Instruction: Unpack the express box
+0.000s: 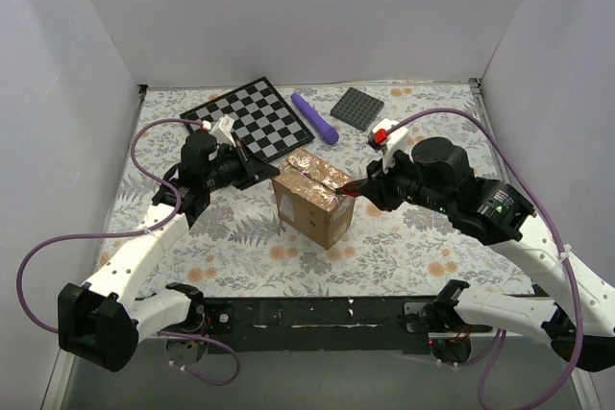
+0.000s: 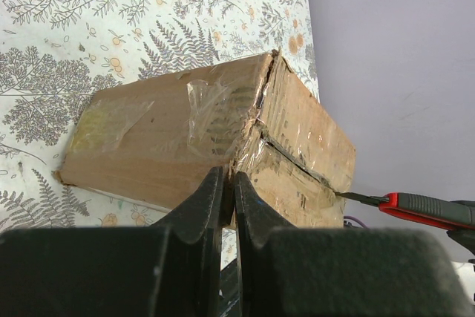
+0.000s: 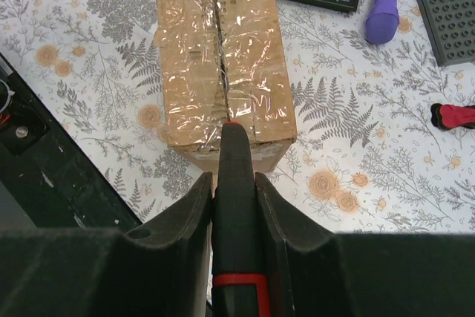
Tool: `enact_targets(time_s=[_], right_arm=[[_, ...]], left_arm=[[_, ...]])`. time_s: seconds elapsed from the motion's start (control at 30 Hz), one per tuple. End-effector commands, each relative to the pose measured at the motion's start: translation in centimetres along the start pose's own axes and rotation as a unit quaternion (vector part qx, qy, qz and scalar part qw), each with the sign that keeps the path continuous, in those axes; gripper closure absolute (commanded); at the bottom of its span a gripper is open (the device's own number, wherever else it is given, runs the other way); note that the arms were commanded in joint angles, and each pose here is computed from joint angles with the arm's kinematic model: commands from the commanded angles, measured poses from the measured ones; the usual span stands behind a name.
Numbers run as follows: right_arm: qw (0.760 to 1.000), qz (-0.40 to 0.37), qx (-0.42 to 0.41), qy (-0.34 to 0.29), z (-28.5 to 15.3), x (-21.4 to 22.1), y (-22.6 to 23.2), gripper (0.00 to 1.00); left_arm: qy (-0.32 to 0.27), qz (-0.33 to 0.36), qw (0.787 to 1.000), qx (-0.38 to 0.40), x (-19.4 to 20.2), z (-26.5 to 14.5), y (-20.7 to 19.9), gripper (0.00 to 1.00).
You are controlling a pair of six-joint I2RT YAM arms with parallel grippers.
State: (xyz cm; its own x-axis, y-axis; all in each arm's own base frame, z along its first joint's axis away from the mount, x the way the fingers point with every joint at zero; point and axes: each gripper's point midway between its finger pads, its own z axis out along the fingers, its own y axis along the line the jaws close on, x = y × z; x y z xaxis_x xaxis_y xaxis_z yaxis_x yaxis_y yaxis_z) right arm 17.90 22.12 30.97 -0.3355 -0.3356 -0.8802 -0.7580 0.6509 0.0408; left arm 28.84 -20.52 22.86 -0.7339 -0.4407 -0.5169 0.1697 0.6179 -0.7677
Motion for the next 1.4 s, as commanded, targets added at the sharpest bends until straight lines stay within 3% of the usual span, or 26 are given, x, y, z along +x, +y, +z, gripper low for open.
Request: enact_targets(time_s=[0.0, 1.37], right_arm=[[0.990, -0.003, 0.024, 0.136, -2.8, 6.5, -0.9, 0.99], [0.991, -0.007, -0.032, 0.133, -4.3, 6.0, 1.4, 0.99]], left_arm=[[-0.086, -0.001, 0.993, -0.079, -3.9, -0.6, 3.1, 1.00], [-0.106, 0.004, 0.990, -0.095, -5.7, -1.0, 3.3, 1.00]])
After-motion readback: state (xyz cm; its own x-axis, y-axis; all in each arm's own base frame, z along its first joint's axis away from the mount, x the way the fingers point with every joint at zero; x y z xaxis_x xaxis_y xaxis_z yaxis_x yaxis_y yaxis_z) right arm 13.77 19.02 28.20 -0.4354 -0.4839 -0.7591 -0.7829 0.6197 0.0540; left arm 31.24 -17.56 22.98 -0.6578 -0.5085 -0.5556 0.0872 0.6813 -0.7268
